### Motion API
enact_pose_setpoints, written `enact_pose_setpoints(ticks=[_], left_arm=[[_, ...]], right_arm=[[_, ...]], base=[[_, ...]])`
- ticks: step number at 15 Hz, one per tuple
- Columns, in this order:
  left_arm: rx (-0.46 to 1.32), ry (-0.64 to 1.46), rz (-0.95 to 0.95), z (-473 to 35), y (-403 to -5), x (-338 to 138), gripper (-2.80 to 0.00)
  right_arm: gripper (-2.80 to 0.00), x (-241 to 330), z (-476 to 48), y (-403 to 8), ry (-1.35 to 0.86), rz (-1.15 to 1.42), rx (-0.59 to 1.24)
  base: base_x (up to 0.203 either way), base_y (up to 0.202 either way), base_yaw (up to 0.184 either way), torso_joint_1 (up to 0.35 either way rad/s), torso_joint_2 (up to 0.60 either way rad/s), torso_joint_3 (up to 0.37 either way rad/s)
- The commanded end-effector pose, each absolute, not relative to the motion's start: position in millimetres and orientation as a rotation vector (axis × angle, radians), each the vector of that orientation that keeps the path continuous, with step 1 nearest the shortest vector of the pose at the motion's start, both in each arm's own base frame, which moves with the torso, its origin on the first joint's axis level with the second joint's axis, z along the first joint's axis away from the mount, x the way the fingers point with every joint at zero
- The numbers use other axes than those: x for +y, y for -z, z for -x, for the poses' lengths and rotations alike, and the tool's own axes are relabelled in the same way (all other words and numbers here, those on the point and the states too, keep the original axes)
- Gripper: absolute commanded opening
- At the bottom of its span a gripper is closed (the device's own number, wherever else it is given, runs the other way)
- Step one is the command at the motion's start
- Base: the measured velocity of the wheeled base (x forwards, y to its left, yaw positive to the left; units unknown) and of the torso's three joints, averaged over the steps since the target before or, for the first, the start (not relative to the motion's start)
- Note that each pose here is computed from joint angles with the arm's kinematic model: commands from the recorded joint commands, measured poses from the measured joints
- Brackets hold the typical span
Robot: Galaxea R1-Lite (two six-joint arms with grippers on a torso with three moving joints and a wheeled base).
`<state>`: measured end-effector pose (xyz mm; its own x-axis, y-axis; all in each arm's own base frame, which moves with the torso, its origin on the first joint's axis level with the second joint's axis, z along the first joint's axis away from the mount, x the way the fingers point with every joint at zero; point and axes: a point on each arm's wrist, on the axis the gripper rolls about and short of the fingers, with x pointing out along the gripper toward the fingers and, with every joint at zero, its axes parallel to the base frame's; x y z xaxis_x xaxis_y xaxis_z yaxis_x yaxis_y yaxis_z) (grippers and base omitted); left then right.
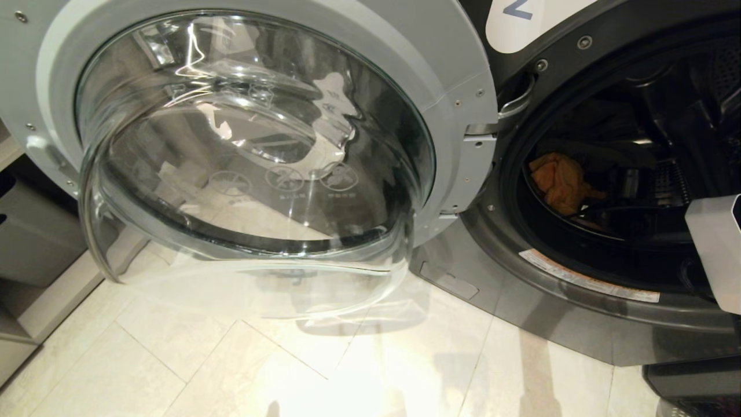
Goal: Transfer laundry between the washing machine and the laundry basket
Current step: Pick a cloth and place it into the basket
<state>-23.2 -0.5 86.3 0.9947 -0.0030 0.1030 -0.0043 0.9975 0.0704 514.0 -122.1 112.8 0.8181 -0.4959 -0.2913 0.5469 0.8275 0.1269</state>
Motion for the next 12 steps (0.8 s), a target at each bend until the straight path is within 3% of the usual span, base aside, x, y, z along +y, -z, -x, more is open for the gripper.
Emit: enact_pose_setpoints(ticks=[1, 12], left_arm=[[-0.063, 0.001, -0.070, 19.9, -75.2, -0.5, -2.80], [-0.063, 0.001, -0.070, 19.9, -75.2, -0.5, -2.80]], right_arm=[[-2.80, -121.5, -513.3, -116.4, 0.560, -0.210, 0.245], [-2.80, -69.0, -501.1, -188.2, 0.453, -0.209, 0.119]], base=[[0.000, 0.000, 0.000, 0.000, 0.00, 0.000], [0.000, 0.000, 0.000, 0.000, 0.00, 0.000]])
